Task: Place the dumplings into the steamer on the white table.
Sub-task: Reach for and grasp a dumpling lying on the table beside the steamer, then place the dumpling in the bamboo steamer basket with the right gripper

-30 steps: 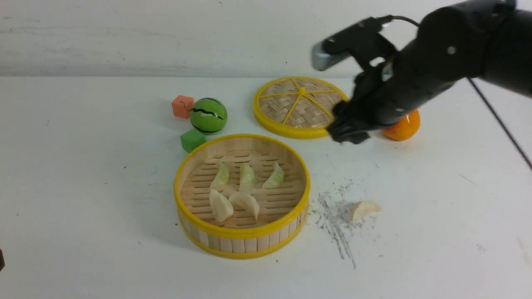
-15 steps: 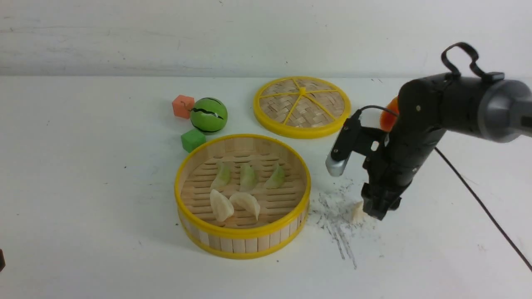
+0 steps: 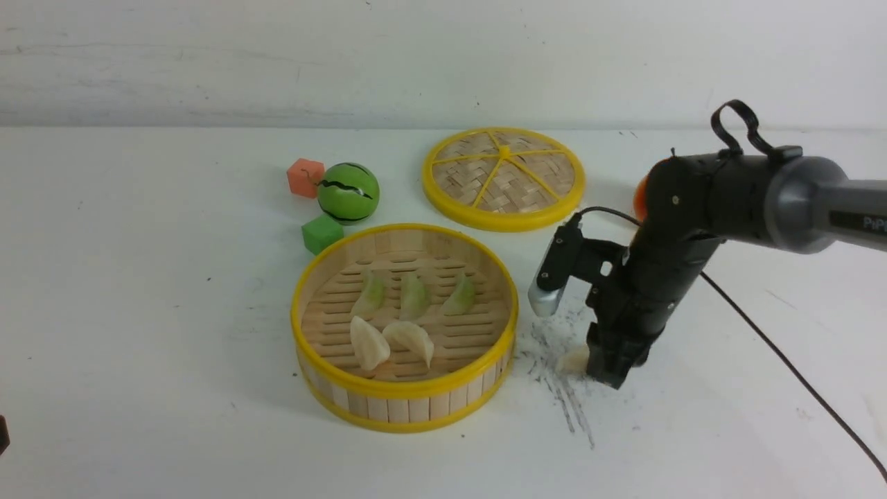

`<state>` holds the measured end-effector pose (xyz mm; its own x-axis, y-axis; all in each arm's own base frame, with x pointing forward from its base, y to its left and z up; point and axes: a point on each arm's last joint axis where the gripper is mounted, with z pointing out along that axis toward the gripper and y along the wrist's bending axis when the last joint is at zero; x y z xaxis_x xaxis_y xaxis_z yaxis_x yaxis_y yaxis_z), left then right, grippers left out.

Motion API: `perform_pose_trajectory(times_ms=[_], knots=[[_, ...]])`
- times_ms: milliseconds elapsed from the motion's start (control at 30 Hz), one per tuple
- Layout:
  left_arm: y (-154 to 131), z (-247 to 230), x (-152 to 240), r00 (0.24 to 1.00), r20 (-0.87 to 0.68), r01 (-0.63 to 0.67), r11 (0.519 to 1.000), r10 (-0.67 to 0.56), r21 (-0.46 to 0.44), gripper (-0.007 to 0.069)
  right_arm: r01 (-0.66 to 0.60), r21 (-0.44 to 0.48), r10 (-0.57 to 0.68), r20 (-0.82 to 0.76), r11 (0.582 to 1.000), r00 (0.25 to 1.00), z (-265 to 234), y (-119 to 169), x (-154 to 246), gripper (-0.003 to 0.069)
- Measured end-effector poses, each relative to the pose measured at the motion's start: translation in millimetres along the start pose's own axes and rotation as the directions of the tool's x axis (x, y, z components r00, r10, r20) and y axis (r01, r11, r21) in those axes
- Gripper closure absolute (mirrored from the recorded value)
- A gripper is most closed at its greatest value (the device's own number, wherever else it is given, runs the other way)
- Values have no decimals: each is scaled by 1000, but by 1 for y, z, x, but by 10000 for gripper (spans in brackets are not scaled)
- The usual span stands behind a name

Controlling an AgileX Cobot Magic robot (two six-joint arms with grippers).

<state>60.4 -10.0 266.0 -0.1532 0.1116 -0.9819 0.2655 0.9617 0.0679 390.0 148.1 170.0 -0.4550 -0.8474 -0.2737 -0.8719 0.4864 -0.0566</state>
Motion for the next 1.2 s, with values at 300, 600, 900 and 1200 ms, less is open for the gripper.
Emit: perform_pose_trajectory(times_ms=[300,600,900,1200], knots=[[0,0,0,1000,0,0,1000,0,0,534,-257,28,250,152,966,956,-64,2,-17,482],[0,0,0,1000,5,0,1000,0,2,531,-366,-180,408,354,913,842,-95,44,-80,482],[0,0,0,1000,-2,0,1000,0,-1,524,-370,-194,414,292,908,862,-28,58,-97,482],[0,0,0,1000,-3,0,1000,0,-2,516,-379,-150,406,282,913,869,-17,53,-95,438]])
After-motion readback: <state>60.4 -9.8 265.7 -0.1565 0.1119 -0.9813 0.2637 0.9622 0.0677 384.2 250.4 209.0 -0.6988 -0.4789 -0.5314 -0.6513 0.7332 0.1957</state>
